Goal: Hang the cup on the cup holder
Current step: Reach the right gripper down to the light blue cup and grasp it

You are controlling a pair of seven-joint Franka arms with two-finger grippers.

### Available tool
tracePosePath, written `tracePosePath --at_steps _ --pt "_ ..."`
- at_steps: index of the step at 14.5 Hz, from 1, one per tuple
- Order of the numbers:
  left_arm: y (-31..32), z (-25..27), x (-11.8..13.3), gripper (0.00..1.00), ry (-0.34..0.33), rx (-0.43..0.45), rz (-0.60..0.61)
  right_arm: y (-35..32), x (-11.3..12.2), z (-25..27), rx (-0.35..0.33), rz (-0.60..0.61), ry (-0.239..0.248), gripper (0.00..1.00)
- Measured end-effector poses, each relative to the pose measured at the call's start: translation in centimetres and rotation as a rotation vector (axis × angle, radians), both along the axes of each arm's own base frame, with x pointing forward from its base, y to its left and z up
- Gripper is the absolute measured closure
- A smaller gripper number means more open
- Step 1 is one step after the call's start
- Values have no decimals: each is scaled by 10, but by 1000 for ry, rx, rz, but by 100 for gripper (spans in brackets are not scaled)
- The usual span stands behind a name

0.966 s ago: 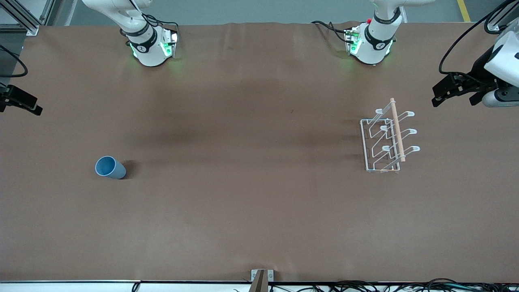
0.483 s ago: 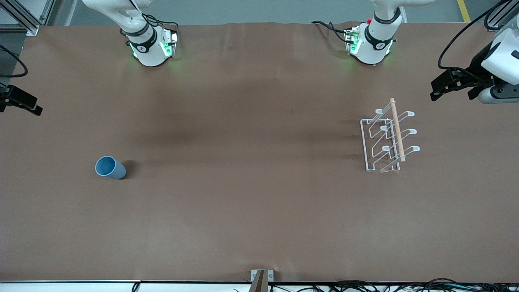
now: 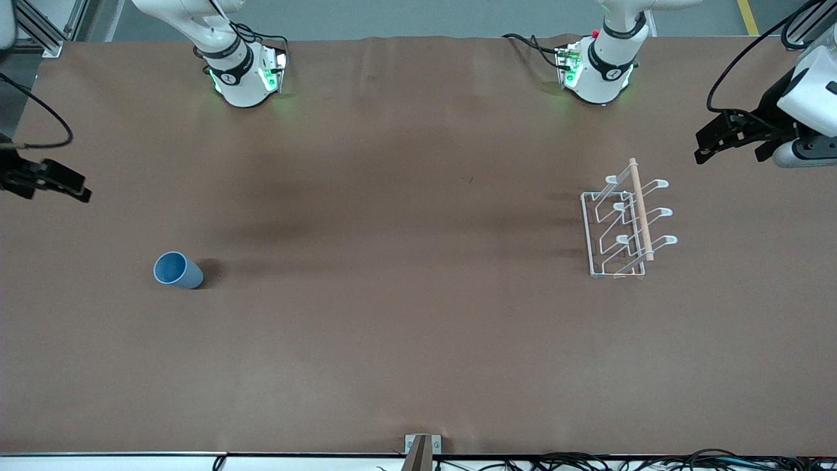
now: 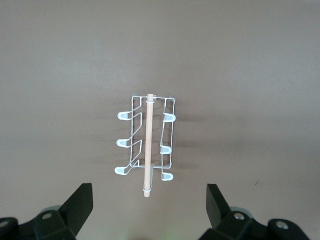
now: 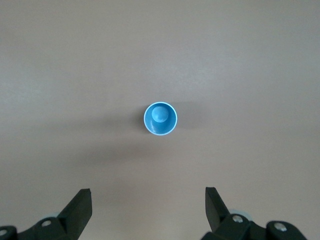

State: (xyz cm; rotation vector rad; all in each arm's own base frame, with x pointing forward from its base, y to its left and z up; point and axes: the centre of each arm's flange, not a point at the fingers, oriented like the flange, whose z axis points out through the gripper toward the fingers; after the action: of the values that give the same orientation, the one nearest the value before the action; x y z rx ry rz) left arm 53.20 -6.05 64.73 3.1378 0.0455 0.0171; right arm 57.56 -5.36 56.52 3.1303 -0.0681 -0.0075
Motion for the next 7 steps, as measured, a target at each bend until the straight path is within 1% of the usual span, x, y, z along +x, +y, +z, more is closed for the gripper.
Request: tracePosePath --at_steps 3,7 --pt "0 0 1 0 -8 -1 0 -8 11 -80 -7 44 -11 0" --pt "-4 -1 1 0 -8 -1 -7 -13 9 -187 -17 91 1 0"
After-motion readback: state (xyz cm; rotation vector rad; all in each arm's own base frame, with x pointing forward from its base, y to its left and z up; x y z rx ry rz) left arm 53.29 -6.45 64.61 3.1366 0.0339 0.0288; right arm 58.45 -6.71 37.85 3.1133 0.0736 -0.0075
